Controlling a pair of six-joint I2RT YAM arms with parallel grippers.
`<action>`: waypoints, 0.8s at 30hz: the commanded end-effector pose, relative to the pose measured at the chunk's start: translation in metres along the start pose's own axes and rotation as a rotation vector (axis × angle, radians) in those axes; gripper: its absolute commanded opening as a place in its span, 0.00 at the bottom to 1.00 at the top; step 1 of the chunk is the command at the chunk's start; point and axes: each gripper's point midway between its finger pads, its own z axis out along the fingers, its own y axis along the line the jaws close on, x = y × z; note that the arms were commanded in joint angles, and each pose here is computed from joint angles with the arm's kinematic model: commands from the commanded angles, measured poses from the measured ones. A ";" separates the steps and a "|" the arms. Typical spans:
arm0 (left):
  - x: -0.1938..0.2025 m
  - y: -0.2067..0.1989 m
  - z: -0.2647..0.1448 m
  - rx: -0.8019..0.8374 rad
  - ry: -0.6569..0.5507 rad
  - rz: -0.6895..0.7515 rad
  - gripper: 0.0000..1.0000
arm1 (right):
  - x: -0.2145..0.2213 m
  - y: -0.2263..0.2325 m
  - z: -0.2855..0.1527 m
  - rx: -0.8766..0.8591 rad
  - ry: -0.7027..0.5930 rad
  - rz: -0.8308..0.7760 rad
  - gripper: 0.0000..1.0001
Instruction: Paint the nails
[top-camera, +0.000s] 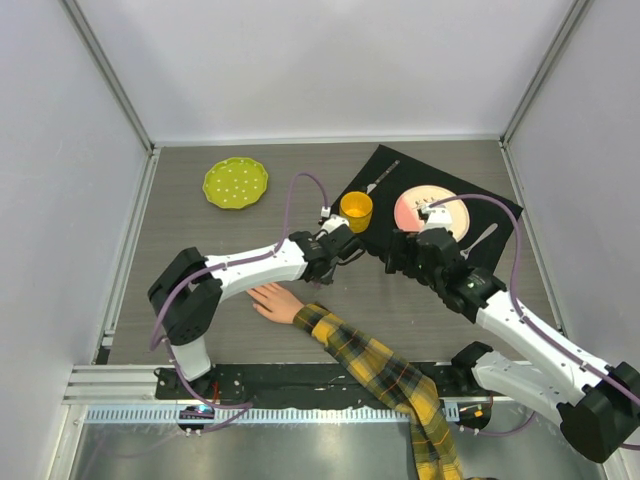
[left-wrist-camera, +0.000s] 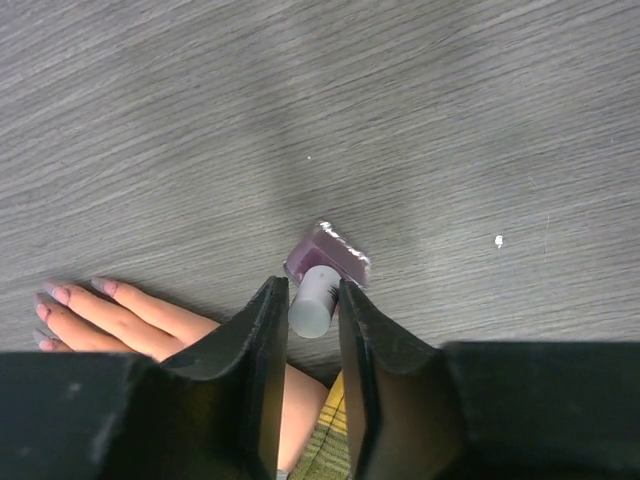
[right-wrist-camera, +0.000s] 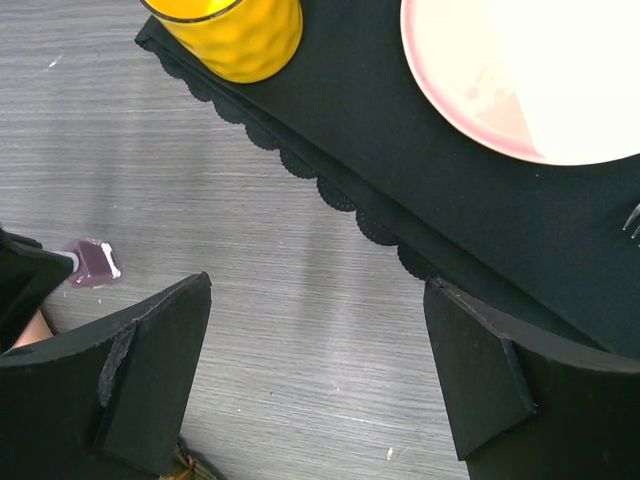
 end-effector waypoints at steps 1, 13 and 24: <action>-0.010 -0.004 -0.003 0.010 -0.041 -0.026 0.24 | 0.002 0.006 0.004 -0.030 -0.001 -0.009 0.93; -0.019 -0.017 -0.139 0.564 -0.145 0.284 0.00 | 0.009 0.130 -0.036 -0.803 0.040 -0.102 0.99; 0.014 -0.009 -0.232 0.930 -0.416 0.646 0.00 | 0.013 0.196 -0.120 -1.438 0.050 -0.288 0.93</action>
